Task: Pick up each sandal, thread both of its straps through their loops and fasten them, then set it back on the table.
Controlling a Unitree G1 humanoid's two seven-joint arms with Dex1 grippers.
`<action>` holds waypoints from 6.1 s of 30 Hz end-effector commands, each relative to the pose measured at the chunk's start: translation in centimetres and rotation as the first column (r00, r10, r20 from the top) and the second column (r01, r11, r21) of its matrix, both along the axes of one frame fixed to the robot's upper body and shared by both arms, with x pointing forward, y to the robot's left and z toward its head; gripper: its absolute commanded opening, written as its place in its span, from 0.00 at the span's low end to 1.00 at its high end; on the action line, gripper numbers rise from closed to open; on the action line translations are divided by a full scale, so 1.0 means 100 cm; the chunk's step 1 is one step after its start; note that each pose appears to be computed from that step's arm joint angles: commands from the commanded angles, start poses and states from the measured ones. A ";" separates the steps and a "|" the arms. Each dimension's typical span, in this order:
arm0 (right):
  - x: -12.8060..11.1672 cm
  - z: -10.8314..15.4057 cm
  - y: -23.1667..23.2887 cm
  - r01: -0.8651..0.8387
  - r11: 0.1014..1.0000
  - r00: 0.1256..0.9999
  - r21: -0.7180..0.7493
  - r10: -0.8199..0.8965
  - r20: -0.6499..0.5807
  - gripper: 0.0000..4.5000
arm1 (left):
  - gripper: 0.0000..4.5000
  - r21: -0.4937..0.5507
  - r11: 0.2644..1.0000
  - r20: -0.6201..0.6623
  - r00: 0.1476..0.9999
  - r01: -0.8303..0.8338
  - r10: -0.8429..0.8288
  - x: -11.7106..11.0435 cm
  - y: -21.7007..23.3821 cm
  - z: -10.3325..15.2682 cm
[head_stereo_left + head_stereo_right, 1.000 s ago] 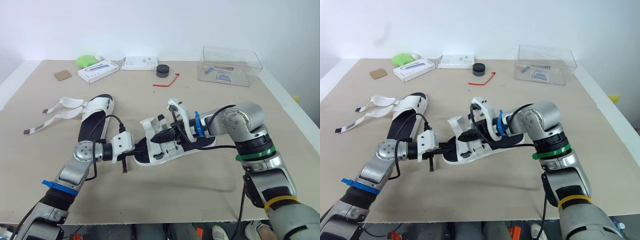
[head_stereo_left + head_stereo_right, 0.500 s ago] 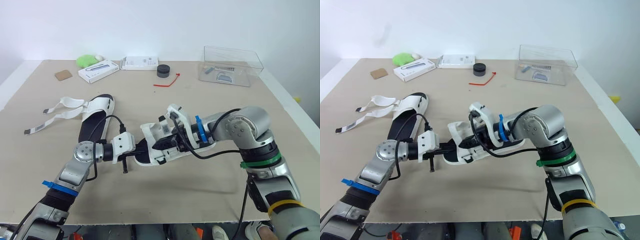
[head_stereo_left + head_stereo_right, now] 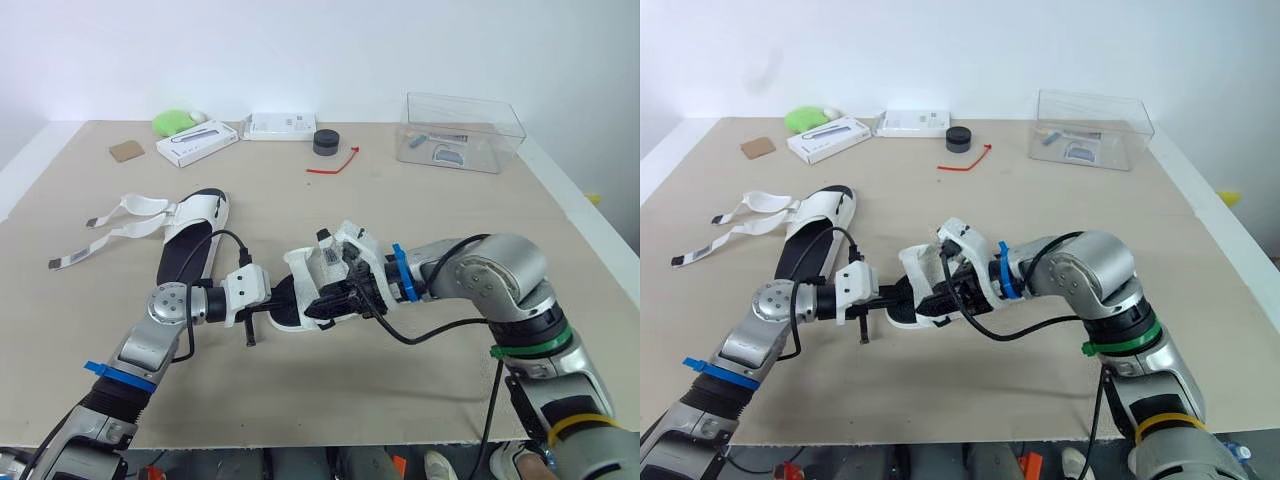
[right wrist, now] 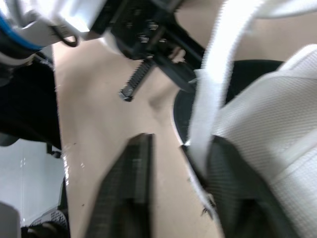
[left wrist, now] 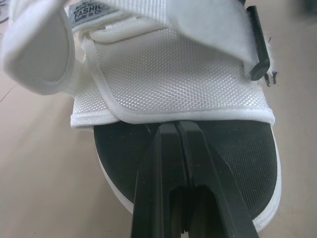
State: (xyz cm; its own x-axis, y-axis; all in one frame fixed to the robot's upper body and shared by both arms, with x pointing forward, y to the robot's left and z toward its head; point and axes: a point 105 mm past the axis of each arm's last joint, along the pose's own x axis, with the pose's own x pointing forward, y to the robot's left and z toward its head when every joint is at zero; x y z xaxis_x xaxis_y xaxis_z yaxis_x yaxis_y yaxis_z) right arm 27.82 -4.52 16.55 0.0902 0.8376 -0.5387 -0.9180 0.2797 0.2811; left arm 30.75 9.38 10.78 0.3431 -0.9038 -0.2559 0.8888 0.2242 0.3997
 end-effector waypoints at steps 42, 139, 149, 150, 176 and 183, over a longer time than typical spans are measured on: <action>-0.012 -0.033 -0.016 0.134 0.983 0.991 0.124 -0.129 -0.044 0.92 | 0.00 0.062 0.998 -0.055 0.998 0.010 -0.006 -0.003 0.006 -0.015; 0.020 0.017 0.010 -0.130 0.943 0.905 0.306 -0.014 0.425 0.02 | 0.00 0.018 1.000 -0.049 0.998 -0.025 0.025 0.000 0.001 -0.012; 0.062 0.011 0.009 0.076 0.984 0.951 0.162 -0.120 0.285 0.02 | 0.00 0.011 0.999 -0.044 0.999 -0.032 0.032 0.001 0.000 -0.012; 0.065 0.008 0.008 0.085 0.986 0.951 0.146 -0.124 0.283 0.02 | 0.00 0.011 0.999 -0.045 0.998 -0.032 0.033 0.001 0.000 -0.012; 0.073 0.038 0.038 -0.031 0.961 0.887 0.275 -0.100 0.451 0.06 | 0.00 0.013 0.999 -0.043 0.998 -0.038 0.039 0.002 0.002 -0.013; 0.091 0.000 0.027 0.038 0.995 0.900 0.095 -0.076 0.430 0.01 | 0.00 0.005 0.999 -0.045 0.998 -0.041 0.041 -0.001 0.001 -0.012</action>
State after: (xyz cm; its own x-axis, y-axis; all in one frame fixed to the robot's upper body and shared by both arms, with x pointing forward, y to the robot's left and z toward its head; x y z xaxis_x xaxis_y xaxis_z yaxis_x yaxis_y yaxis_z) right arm 36.58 -1.87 15.44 0.3381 0.8672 -0.3657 -0.9387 0.3385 -0.0653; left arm 30.95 9.44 10.38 0.3719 -0.8950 -0.2463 0.8874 0.2648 0.3775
